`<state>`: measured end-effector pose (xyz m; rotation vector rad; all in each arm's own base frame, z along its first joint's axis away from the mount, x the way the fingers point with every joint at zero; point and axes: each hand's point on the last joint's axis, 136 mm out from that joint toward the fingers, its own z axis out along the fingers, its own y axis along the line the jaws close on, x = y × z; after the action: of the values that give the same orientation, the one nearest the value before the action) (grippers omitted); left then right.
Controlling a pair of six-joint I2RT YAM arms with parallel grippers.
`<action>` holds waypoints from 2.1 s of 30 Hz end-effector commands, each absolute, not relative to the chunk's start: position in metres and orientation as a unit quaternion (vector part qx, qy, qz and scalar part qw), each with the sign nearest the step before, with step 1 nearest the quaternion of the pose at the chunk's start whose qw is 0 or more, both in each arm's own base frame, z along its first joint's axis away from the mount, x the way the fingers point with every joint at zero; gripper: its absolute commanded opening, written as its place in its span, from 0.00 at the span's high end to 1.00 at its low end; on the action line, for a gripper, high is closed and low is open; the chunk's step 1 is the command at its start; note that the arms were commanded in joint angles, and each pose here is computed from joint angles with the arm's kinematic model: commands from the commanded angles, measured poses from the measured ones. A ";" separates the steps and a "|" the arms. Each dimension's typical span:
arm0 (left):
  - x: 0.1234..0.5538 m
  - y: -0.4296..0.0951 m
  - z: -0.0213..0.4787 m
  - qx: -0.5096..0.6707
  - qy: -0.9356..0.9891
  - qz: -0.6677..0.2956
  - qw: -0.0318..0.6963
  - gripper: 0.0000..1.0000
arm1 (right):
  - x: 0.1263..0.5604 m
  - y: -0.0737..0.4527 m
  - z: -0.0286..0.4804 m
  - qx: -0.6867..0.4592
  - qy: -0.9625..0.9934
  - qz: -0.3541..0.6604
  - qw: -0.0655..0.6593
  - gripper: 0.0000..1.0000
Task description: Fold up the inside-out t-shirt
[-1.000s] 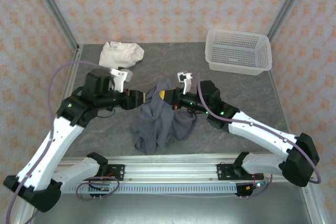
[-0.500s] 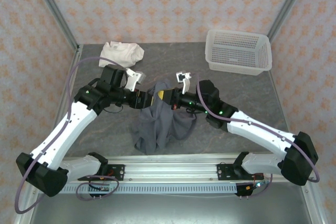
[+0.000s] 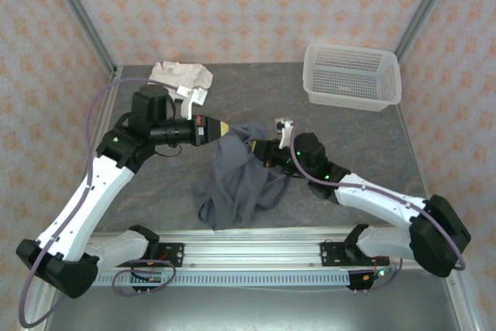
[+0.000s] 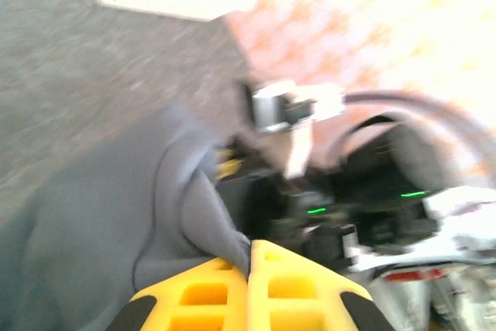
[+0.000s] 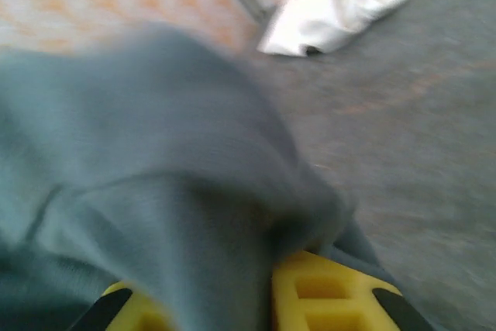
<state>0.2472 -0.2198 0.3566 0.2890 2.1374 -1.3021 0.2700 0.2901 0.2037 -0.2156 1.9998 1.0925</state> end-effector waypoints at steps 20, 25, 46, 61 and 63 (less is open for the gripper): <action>0.215 -0.227 0.326 0.210 0.811 -0.489 0.243 1.00 | 0.244 0.292 0.281 -0.304 0.757 0.231 0.529 0.17; 0.206 -0.230 0.330 0.237 0.799 -0.500 0.235 1.00 | 0.237 0.324 0.259 -0.427 0.741 0.225 0.467 0.16; 0.294 -0.160 0.246 0.078 0.919 -0.285 0.263 0.74 | 0.167 0.329 0.394 -0.299 0.602 0.640 0.372 1.00; 0.219 -0.146 0.347 0.120 0.834 -0.285 0.458 0.36 | 0.219 0.323 0.363 -0.211 0.660 0.574 0.437 1.00; 0.215 -0.163 0.344 0.151 0.831 -0.301 0.443 0.34 | 0.220 0.326 0.362 -0.212 0.661 0.576 0.432 1.00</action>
<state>0.2080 -0.1429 0.3612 0.3192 2.0167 -0.6995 0.2151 0.3259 0.3452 -0.5351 1.7028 1.4390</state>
